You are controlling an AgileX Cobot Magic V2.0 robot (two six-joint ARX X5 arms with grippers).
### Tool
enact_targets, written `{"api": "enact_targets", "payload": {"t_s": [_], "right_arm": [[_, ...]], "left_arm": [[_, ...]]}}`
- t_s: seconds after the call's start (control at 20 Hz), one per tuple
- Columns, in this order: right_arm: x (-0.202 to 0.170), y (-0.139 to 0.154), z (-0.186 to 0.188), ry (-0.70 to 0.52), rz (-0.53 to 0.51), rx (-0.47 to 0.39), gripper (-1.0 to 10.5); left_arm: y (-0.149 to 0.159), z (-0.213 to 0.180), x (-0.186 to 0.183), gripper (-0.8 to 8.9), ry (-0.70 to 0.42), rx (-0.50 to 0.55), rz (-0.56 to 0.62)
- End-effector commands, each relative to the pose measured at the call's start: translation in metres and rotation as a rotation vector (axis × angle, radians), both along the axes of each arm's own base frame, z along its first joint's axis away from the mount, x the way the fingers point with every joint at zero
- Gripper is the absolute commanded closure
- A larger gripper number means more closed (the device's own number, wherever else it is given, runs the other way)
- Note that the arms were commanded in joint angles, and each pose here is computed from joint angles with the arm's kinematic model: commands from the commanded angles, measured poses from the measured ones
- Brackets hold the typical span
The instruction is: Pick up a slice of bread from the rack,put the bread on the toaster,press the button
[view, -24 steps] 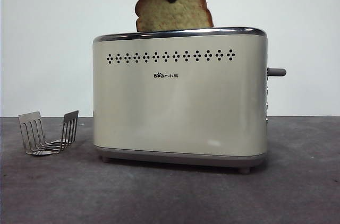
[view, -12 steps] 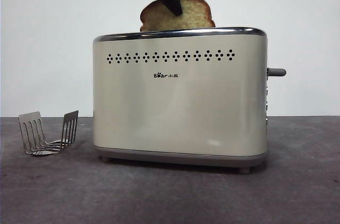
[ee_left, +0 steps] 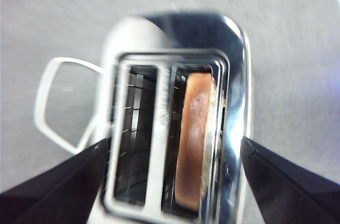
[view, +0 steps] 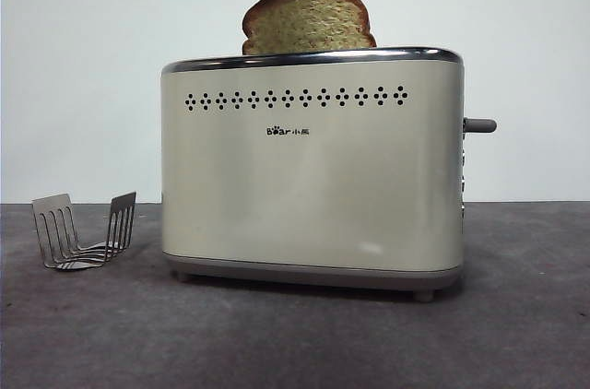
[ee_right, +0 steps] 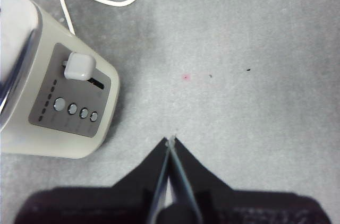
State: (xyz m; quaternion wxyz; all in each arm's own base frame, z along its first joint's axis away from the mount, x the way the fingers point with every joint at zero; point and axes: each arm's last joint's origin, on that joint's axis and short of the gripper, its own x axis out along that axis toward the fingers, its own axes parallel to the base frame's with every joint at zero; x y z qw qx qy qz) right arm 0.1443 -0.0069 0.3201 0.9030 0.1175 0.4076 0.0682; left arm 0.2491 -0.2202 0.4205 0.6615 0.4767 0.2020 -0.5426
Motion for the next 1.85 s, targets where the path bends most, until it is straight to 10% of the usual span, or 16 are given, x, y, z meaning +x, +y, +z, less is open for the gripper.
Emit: {"api": "enact_targets", "payload": {"t_s": [0.05, 0.3, 0.5, 0.85, 1.85], "right_arm": [[0.005, 0.002, 0.000, -0.006, 0.080, 0.056, 9.5], [0.042, 0.005, -0.012, 0.004, 0.228, 0.278, 9.5], [0.079, 0.005, -0.028, 0.030, 0.298, 0.467, 9.5], [0.120, 0.005, -0.062, 0.107, 0.355, 0.624, 9.5], [0.153, 0.027, -0.114, 0.271, 0.319, 0.564, 9.5]], "left_arm": [[0.012, 0.018, -0.016, 4.06, 0.036, -0.097, 0.111], [0.049, 0.058, -0.059, 4.57, 0.143, -0.319, 0.356], [0.069, 0.069, -0.082, 7.95, 0.183, -0.357, 0.413], [0.081, 0.078, -0.096, 8.26, 0.287, -0.474, 0.555], [0.084, 0.079, -0.098, 8.22, 0.348, -0.526, 0.663]]}}
